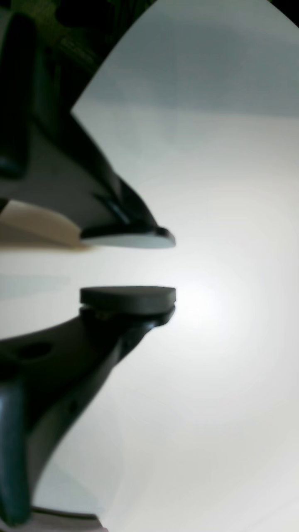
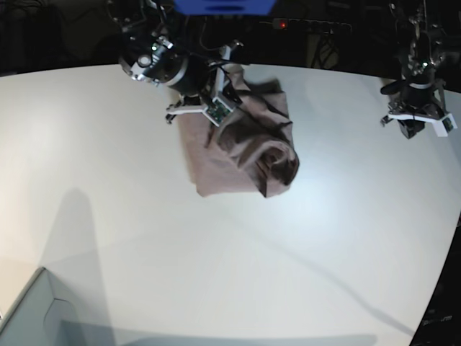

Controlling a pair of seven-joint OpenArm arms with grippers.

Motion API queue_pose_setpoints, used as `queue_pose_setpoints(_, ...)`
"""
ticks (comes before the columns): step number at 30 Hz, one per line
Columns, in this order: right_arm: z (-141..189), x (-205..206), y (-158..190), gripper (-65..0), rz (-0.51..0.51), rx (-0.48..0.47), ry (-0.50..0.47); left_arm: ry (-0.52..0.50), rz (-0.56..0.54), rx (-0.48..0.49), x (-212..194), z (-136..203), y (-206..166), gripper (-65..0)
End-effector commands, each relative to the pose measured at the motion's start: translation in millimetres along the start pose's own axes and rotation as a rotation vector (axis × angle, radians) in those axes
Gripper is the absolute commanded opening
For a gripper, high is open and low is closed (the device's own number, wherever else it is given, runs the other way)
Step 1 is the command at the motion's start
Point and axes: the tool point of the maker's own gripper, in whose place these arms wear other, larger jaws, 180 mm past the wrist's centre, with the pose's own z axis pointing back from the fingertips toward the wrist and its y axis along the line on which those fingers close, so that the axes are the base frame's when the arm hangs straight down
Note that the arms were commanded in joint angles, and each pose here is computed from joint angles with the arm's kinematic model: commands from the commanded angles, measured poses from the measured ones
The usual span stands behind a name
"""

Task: Layout the t-shirt on the table in an organized manner, then fold the t-shirt properly
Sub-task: 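Grasp the shirt edge beside the fold with the right gripper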

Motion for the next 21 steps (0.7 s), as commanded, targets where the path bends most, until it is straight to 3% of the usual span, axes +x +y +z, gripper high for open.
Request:
queue_pose_setpoints(1, 3.2, 18.4, -1.9, -65.0, -0.004, -0.01, -0.063, -0.043, -0.016, -0.006, 14.7, 0.0, 1.4, -49.8)
queue_pose_setpoints(6, 5.8, 39.9, 5.7, -65.0, 0.035, 0.004, -0.109, -0.043, -0.016, -0.006, 14.7, 0.0, 1.4, -49.8)
queue_pose_setpoints(11, -0.8, 22.5, 29.1, -64.1, 0.023, 0.061, -0.064, -0.041, -0.015, -0.005, 13.8, 0.0, 1.5, -49.8)
queue_pose_setpoints(18, -10.4, -5.9, 42.3, -37.9, -0.014, 0.104, 0.004, -0.048, -0.013, -0.008, 16.2, -1.1, 0.1, -49.8)
queue_pose_setpoints(21, -15.5, -13.5, 41.8, -36.3, -0.02, 0.112, 0.026, -0.049, -0.012, -0.008, 16.8, -1.4, -0.3, -49.8)
